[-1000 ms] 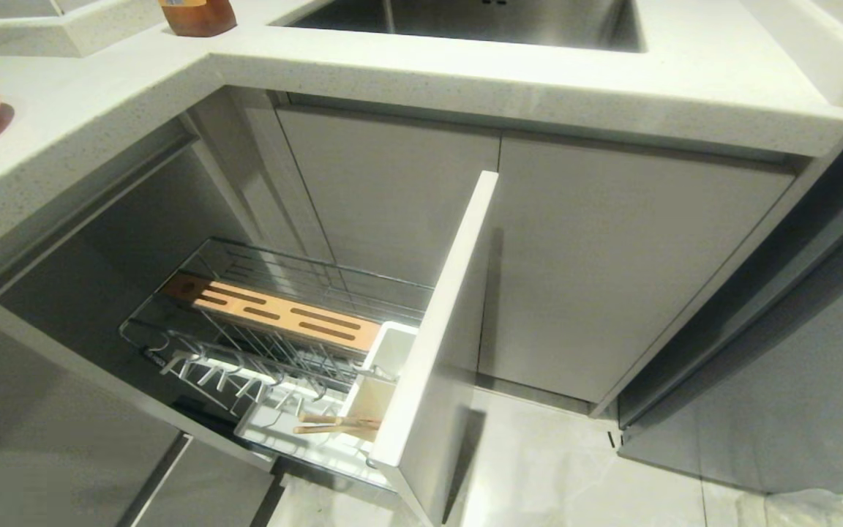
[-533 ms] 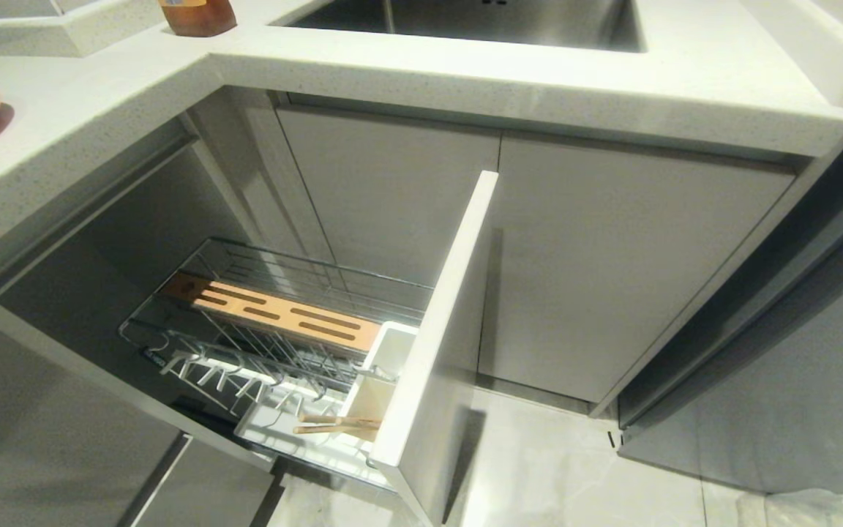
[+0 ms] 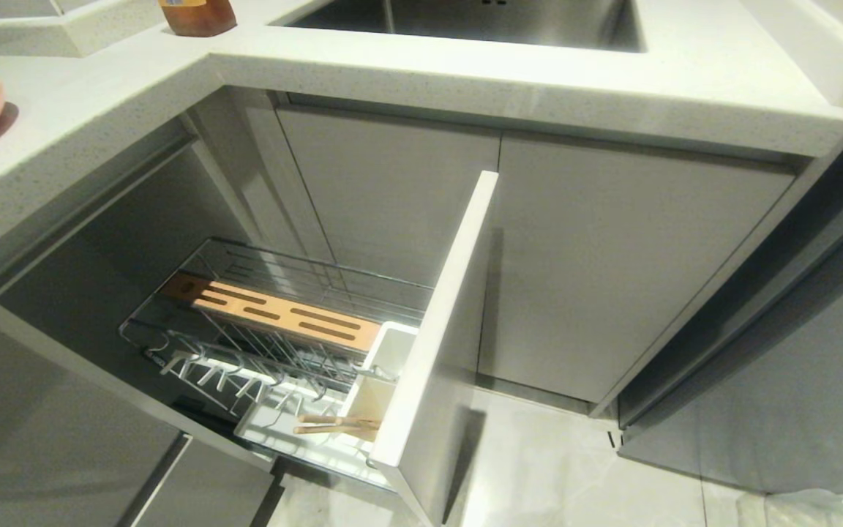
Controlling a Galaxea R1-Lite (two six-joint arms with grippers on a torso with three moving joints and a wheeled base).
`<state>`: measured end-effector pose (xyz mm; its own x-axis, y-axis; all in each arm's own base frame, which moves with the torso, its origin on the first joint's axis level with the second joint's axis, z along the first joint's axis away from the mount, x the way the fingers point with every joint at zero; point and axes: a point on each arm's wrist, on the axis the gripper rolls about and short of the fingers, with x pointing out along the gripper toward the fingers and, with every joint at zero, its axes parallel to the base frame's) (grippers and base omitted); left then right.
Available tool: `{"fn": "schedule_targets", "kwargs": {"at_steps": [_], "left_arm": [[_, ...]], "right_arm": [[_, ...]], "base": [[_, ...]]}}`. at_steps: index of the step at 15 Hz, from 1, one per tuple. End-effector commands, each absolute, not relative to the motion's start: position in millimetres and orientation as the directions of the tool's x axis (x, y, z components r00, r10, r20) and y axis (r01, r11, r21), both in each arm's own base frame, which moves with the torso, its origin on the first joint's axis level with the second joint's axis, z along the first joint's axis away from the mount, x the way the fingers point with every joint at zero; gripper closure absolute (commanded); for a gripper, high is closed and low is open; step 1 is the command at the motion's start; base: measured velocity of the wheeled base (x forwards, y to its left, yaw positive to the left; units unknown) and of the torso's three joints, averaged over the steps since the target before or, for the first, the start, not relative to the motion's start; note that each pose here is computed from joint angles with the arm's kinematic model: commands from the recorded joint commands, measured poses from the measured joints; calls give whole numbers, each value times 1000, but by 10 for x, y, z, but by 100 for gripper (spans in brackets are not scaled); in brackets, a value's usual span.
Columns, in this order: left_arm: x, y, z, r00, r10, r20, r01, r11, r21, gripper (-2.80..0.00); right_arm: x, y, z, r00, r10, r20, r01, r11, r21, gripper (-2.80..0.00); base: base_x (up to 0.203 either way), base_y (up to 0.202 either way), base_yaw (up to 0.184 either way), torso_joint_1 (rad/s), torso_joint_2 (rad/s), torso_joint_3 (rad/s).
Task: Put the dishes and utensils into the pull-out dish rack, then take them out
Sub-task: Pick up the spoon and place it in the cupboard
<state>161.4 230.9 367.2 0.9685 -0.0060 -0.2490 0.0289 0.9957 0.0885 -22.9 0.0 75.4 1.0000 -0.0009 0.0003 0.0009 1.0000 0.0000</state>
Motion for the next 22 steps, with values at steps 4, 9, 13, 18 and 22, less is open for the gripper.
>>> {"fn": "schedule_targets", "kwargs": {"at_steps": [4, 9, 13, 18, 22], "left_arm": [[1650, 2322, 3645, 967, -13, -256, 37, 996, 87, -280], [1653, 2319, 3645, 966, -15, -256, 38, 995, 87, -280], [1653, 2319, 3648, 967, -13, -256, 37, 995, 90, 0], [1650, 2298, 3663, 967, -13, -254, 38, 995, 94, 0], [1625, 2258, 3698, 969, -11, -248, 38, 994, 103, 0]], "right_arm": [[-228, 0, 753, 1000, 0, -2, 0, 1000, 0, 0], [-228, 0, 754, 1000, -1, 0, 1, 1000, 0, 0], [-228, 0, 754, 1000, -1, -1, 1, 1000, 0, 0], [-228, 0, 753, 1000, 0, -2, 0, 1000, 0, 0], [-228, 0, 753, 1000, -2, -2, 2, 1000, 0, 0]], "base": [[0, 0, 0, 0, 0, 0], [0, 0, 0, 0, 0, 0], [0, 0, 0, 0, 0, 0], [0, 0, 0, 0, 0, 0], [0, 0, 0, 0, 0, 0]]}}
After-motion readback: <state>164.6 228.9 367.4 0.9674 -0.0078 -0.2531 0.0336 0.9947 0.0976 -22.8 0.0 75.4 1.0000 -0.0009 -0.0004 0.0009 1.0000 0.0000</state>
